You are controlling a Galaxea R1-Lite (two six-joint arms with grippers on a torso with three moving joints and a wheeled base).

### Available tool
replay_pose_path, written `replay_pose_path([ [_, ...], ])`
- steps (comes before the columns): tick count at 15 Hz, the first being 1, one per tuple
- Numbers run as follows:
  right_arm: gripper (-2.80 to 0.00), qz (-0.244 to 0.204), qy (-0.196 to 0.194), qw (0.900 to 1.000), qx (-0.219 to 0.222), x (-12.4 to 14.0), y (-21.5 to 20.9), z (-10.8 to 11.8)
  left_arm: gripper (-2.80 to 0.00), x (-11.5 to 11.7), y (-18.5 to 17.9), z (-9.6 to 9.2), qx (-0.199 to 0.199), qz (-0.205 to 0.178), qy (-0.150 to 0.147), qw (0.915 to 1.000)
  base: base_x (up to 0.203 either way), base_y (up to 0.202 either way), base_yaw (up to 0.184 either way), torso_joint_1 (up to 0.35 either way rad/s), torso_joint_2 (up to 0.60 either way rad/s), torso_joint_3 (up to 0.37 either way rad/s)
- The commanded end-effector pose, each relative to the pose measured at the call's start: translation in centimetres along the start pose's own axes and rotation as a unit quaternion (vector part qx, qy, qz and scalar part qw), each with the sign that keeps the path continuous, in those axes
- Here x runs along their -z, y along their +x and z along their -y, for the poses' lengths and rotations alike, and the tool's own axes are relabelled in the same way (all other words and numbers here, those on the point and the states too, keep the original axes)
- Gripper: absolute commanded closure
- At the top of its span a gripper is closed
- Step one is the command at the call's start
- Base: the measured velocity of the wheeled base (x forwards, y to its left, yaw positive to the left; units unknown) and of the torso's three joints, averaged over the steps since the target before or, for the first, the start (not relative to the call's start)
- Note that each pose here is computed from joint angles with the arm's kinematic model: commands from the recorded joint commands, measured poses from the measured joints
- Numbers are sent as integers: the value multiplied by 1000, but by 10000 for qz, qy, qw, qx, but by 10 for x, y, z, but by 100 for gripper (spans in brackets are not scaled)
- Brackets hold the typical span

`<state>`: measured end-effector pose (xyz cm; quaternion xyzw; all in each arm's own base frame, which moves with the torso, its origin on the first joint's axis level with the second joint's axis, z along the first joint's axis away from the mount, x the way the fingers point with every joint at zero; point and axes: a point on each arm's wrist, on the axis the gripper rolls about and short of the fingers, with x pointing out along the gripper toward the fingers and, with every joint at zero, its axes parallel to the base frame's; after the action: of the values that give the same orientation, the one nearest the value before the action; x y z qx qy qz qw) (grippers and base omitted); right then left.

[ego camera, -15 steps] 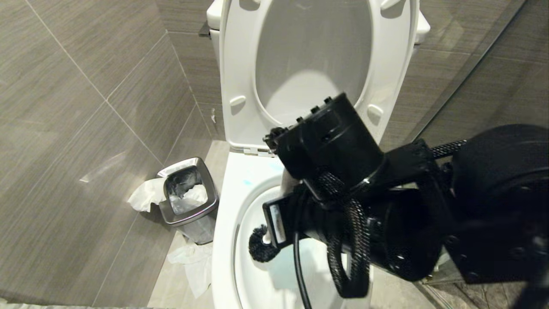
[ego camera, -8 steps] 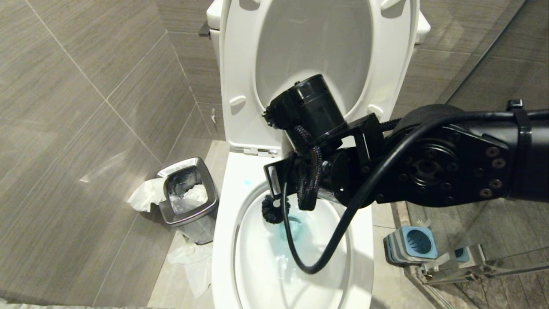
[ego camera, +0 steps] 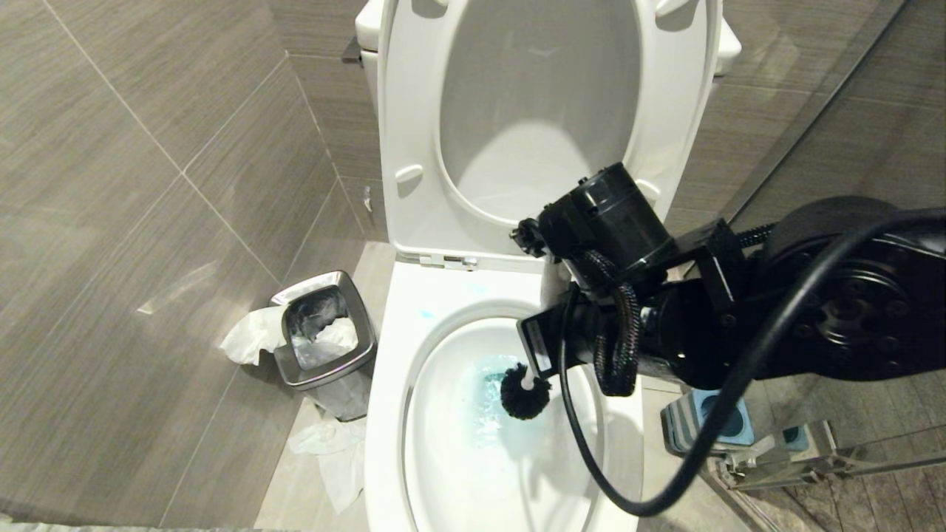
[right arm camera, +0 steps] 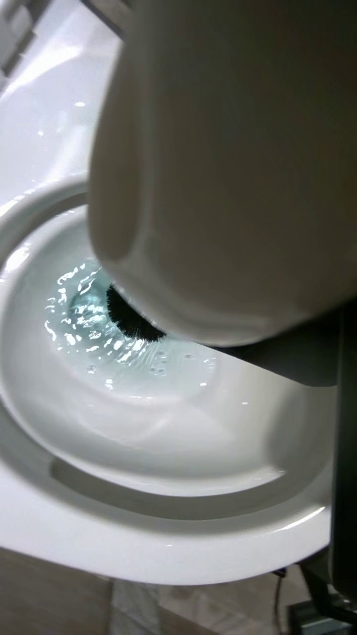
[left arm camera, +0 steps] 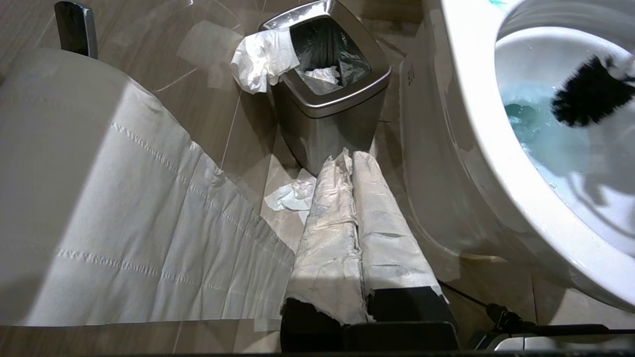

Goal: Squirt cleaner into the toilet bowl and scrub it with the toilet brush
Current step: Scrub the toilet bowl

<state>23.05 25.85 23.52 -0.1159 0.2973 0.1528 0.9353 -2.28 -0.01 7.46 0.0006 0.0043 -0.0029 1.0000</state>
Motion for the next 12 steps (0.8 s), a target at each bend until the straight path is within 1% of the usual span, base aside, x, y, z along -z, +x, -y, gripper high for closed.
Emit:
replay_pose_path([
  [1,0,-54,31,9998,-206,11,-22,11,0,1,0,0,2,-26,1,10000,0,0,0,0,0,0],
  [2,0,-67,121,9995,-288,11,-21,11,0,1,0,0,0,-25,5,10000,0,0,0,0,0,0],
  [5,0,-141,251,9993,-247,13,-6,4,0,1,0,0,2,-24,1,10000,0,0,0,0,0,0],
  [9,0,-40,503,9987,-93,15,39,-2,0,1,0,0,-2,-18,1,10000,0,0,0,0,0,0],
  [12,0,-26,608,9981,35,20,77,-5,0,0,0,0,-5,-15,6,10000,0,0,0,0,0,0],
])
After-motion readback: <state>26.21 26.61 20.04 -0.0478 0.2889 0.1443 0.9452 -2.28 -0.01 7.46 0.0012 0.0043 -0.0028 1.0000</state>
